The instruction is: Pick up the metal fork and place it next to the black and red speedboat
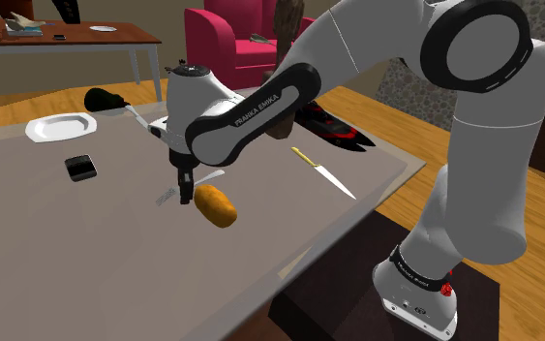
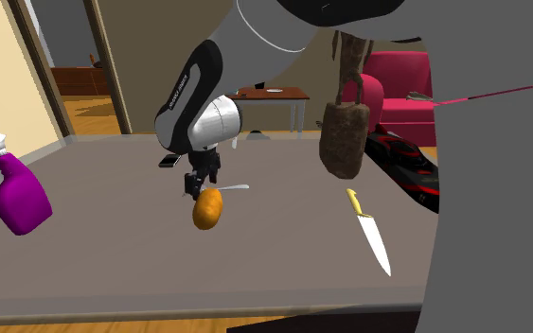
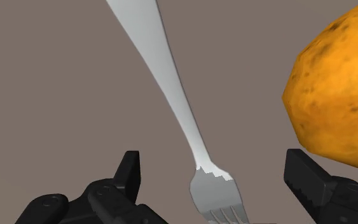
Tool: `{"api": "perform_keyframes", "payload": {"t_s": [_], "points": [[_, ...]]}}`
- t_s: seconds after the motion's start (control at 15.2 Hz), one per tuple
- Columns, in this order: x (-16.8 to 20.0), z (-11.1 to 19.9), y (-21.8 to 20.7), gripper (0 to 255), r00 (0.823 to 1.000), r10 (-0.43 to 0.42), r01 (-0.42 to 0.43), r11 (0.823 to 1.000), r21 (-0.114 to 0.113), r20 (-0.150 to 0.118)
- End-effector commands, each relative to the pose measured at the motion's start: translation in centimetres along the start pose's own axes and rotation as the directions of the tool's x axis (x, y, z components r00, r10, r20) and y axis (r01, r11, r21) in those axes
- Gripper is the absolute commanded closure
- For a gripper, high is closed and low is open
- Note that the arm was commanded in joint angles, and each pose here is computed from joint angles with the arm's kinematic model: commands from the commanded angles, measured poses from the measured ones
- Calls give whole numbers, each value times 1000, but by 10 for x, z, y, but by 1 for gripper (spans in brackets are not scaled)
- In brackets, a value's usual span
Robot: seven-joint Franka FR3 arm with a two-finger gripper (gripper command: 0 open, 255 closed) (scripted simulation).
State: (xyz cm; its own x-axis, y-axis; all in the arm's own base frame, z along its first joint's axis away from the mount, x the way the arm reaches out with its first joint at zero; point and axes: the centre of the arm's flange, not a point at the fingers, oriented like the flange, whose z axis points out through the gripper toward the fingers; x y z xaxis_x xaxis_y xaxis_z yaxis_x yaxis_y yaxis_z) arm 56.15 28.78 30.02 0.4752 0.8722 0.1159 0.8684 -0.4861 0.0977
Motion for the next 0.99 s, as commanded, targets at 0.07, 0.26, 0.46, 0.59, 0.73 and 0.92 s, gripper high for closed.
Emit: {"api": "perform_keyframes", "payload": {"t_s": [0.07,0.26,0.46,0.59,0.73,0.92], "points": [[0,0,0,0,1000,0,0,1000,0,0],[0,0,0,255,1000,0,0,1000,0,0],[0,0,0,255,1000,0,0,1000,0,0],[0,0,0,255,1000,0,0,1000,0,0],[0,0,0,255,1000,0,0,1000,0,0],[2,-16,1,255,1000,0,0,1000,0,0]]}}
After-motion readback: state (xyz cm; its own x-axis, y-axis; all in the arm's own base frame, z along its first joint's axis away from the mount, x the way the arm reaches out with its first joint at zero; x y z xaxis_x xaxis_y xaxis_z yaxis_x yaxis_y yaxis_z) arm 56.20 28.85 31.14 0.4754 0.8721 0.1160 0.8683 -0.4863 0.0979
